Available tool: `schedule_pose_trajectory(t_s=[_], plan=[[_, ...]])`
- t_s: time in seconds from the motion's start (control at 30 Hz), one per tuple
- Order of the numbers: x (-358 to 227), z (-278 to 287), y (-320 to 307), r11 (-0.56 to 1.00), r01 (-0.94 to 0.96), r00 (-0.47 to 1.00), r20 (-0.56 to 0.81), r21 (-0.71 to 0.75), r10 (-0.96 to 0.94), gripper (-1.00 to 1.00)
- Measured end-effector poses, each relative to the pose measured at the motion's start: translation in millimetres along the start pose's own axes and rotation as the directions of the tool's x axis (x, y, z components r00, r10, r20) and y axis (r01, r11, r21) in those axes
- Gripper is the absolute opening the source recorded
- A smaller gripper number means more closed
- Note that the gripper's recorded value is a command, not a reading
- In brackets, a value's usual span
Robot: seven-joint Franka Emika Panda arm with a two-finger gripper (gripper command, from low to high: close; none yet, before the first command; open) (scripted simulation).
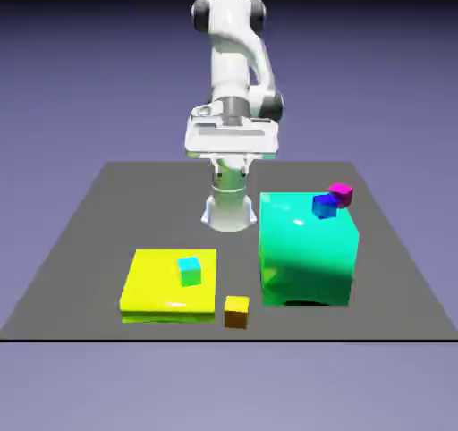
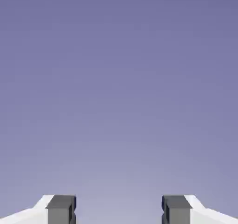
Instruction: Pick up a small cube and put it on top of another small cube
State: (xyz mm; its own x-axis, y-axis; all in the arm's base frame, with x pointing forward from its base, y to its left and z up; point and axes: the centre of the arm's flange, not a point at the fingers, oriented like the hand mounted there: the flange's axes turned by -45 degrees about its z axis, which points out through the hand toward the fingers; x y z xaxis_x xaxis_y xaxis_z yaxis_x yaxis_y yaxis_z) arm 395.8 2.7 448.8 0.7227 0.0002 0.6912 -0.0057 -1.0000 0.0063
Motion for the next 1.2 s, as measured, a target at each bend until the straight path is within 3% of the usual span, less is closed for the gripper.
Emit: schedule_pose_trajectory(t_s=[0.3,0.63,0.87,1.07,1.2], plan=[[-26.8,87.0,17.5,0.905,-0.393,0.882,0.209,-0.162,0.421,0.00],[-75.7,173.0,35.1,0.561,-0.723,0.474,0.300,-0.403,0.828,0.00],[-106.5,218.0,36.8,0.213,-0.797,0.066,0.269,-0.565,0.961,0.00],[-119.3,244.2,35.1,-0.102,-0.728,-0.307,0.190,-0.678,0.933,0.00],[-132.5,263.6,29.0,-0.131,-0.718,-0.342,0.184,-0.684,0.921,0.00]])
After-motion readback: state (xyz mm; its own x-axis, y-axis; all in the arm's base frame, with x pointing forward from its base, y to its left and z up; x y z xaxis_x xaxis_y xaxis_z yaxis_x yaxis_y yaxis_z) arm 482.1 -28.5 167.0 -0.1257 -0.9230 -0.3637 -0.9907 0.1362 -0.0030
